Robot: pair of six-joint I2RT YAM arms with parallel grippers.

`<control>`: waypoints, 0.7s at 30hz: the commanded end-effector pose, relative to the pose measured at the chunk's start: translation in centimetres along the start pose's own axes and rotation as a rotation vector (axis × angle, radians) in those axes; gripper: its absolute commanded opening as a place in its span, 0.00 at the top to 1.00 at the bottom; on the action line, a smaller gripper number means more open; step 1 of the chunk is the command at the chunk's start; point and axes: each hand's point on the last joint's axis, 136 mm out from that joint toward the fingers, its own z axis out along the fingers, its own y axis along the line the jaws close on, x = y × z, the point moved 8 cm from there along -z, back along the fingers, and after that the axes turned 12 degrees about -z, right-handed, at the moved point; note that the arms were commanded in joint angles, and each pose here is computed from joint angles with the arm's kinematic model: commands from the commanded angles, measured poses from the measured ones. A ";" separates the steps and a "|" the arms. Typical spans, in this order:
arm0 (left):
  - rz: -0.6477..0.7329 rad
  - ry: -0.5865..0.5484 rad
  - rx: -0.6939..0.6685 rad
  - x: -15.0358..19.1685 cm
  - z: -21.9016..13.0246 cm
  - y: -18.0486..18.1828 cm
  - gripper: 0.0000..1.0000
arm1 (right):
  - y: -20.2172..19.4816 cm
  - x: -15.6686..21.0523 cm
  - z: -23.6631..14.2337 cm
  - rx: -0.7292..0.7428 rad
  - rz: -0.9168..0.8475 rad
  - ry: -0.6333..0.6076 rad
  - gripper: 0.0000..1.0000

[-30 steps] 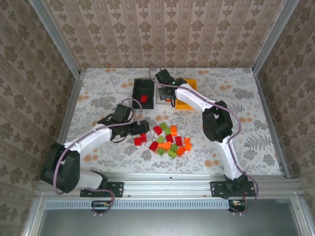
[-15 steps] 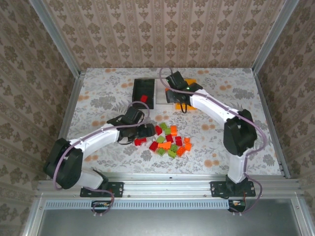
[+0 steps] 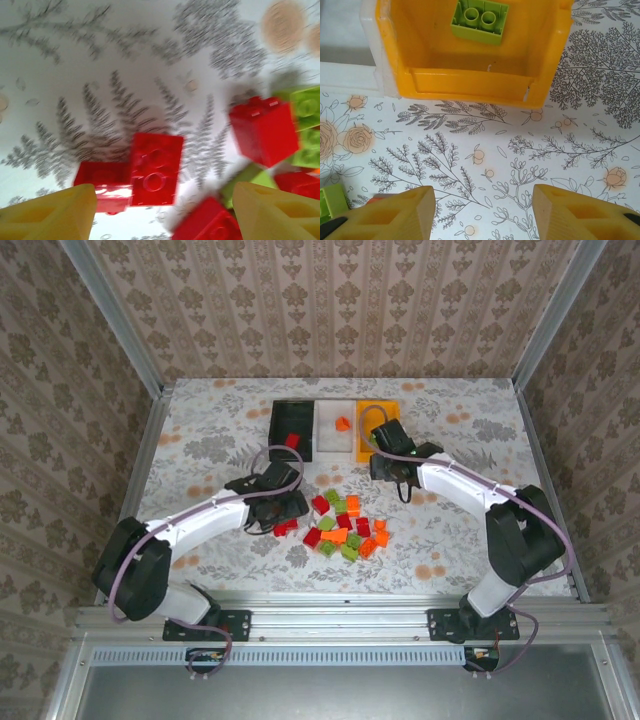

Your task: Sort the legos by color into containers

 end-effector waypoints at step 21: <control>0.099 0.014 -0.143 2.3 -1.8 5.8 0.19 | -0.3 -0.2 -1.7 -0.024 0.039 -0.052 0.44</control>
